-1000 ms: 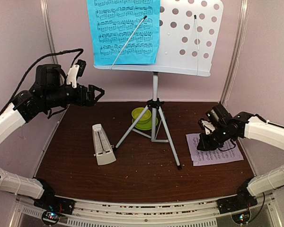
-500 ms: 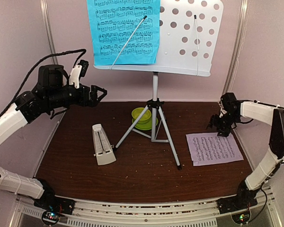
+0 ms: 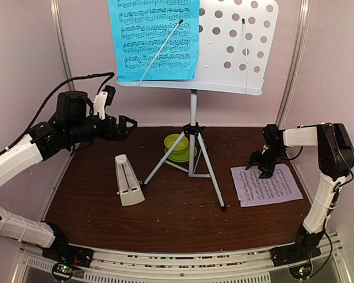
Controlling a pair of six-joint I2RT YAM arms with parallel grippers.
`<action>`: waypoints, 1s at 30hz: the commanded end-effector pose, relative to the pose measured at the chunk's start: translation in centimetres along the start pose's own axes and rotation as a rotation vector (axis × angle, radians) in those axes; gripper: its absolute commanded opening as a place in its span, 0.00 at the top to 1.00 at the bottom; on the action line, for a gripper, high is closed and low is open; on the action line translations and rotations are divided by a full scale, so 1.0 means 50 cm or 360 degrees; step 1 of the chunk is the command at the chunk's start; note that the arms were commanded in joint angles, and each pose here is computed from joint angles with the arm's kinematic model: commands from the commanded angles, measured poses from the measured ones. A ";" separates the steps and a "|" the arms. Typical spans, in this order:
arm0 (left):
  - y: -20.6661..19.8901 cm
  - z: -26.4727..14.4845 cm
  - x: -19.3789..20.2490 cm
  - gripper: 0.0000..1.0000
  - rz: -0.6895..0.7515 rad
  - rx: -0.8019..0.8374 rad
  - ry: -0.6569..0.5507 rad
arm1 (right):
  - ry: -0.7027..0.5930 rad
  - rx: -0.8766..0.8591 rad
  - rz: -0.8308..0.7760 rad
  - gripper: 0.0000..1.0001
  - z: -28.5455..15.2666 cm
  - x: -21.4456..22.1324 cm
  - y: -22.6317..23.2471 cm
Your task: Set up the instrument practice props
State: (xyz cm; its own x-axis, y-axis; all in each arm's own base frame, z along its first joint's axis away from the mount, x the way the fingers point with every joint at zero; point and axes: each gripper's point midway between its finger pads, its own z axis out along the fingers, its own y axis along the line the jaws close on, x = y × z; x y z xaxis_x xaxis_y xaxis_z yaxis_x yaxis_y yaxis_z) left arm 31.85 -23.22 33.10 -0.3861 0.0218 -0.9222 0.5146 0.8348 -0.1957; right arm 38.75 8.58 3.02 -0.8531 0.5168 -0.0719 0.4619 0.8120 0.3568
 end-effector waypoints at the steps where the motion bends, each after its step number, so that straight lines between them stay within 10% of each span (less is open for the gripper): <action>1: -0.005 -0.004 0.012 0.02 -0.0194 0.0056 -0.0109 | 0.0157 -0.0064 -0.0026 0.26 0.056 0.060 0.040; 16: -0.004 0.003 0.092 0.02 -0.0270 0.0003 -0.0021 | 0.0191 -0.0656 -0.0157 0.27 0.013 0.172 0.282; 30: -0.010 0.009 0.094 0.02 -0.0250 0.0017 -0.0014 | -0.0168 -0.0305 -0.0106 0.26 -0.118 -0.064 0.018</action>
State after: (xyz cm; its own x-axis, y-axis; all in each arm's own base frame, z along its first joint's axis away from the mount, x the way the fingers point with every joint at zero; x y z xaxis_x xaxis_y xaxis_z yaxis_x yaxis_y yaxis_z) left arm 29.83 -23.29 27.34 -0.4974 -0.0820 -0.8636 0.4360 0.8370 -0.3306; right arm 41.19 9.36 10.33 -0.8295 0.5290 -0.1794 0.3193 0.7125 0.6249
